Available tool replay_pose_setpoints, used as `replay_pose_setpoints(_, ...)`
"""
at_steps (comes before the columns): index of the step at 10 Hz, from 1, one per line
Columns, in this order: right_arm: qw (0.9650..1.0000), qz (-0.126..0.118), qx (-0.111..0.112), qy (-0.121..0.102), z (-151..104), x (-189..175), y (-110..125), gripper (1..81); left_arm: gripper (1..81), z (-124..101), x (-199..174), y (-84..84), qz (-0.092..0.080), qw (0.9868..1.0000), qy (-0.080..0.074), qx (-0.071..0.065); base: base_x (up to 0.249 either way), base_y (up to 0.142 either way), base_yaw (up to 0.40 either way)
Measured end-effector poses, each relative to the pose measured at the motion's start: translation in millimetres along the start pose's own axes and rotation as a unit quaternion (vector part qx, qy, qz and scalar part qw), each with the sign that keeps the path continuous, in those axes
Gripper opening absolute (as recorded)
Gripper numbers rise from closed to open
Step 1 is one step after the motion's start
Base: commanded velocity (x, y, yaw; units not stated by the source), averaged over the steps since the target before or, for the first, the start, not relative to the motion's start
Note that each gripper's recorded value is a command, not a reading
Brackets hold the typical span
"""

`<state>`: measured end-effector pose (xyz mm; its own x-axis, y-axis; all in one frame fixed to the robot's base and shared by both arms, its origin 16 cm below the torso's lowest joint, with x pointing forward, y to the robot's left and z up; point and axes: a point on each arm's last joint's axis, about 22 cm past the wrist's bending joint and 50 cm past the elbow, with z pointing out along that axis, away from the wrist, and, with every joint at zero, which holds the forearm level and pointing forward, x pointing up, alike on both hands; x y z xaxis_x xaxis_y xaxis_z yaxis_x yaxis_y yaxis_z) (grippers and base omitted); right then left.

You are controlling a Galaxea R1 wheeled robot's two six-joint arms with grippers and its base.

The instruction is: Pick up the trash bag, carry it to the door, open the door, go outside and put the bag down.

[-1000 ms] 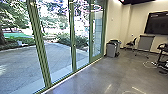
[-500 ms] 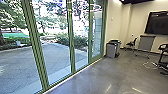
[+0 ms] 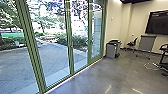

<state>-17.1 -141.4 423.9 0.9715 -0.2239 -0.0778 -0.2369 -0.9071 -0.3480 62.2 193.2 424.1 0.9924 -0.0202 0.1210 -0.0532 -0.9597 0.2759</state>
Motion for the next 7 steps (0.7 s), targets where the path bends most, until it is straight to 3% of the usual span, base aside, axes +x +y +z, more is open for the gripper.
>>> replay_pose_setpoints(7,1.0,0.0,-0.001,0.002,-0.3,1.6,1.3,81.1,1.0,-0.1,1.6,-0.1,0.0,1.0,0.001,0.0,0.15,-0.009,0.0)
